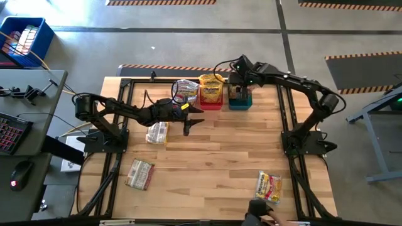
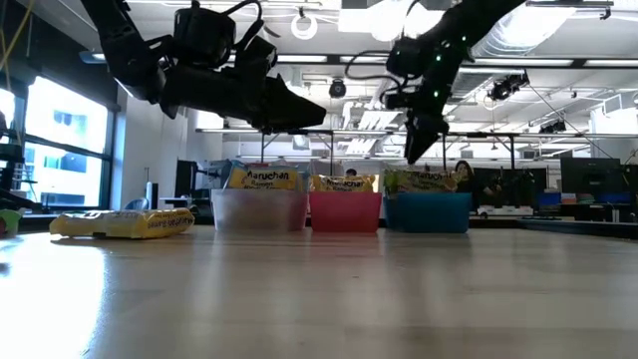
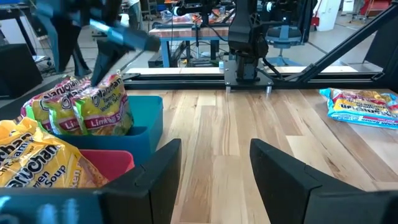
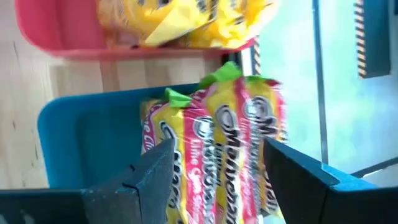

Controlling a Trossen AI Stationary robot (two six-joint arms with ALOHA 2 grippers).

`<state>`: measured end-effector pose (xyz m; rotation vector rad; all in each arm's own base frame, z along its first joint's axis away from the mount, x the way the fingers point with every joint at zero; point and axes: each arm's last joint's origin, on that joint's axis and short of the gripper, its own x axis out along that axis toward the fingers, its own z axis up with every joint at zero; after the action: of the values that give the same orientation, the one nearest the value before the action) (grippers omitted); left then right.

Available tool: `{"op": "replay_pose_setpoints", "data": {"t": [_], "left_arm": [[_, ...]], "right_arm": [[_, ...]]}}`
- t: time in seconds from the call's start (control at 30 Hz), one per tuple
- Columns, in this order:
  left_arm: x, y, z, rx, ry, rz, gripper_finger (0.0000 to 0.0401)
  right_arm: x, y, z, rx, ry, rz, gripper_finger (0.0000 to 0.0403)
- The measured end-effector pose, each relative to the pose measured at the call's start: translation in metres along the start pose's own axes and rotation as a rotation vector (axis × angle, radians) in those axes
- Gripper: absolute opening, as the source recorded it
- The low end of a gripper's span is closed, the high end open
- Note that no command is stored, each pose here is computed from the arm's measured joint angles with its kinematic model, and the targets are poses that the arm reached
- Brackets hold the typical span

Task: Sort Maruchan noodles
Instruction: Put the green noodle pack into the blue bin, then put the yellow noodle pack into the red bin

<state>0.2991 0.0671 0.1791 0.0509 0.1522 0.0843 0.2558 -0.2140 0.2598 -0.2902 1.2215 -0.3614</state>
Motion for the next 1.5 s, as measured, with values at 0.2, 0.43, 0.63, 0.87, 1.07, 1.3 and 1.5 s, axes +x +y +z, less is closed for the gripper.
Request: {"op": "replay_pose_setpoints", "data": {"t": [0.2,0.43,0.63,0.87,1.07,1.3,1.5], "left_arm": [[0.0,0.0,-0.001,-0.009,0.008,-0.001,0.0184],[0.0,-0.001,-0.001,-0.034,0.015,-0.003,0.0184],[0.0,-0.001,-0.002,-0.045,0.021,-0.003,0.0183],[0.001,-0.008,-0.002,-0.043,0.029,-0.023,0.0161],[-0.005,-0.026,-0.004,0.01,0.154,-0.025,0.0138],[-0.034,-0.053,0.008,0.084,0.362,0.112,0.0117],[-0.06,-0.071,0.011,0.009,0.488,0.131,0.0113]], "right_arm": [[-0.025,0.003,-0.007,0.068,-0.034,0.064,0.0213],[-0.003,0.019,-0.029,0.155,0.023,0.178,0.0098],[0.025,0.027,-0.048,0.181,0.01,0.114,0.0006],[0.037,0.025,-0.048,0.246,-0.085,0.011,0.0037],[0.026,0.034,-0.035,0.219,-0.164,0.027,0.0046],[-0.019,0.046,-0.019,0.188,-0.313,-0.042,0.0037],[-0.06,0.056,-0.008,0.193,-0.506,-0.053,0.0016]]}}
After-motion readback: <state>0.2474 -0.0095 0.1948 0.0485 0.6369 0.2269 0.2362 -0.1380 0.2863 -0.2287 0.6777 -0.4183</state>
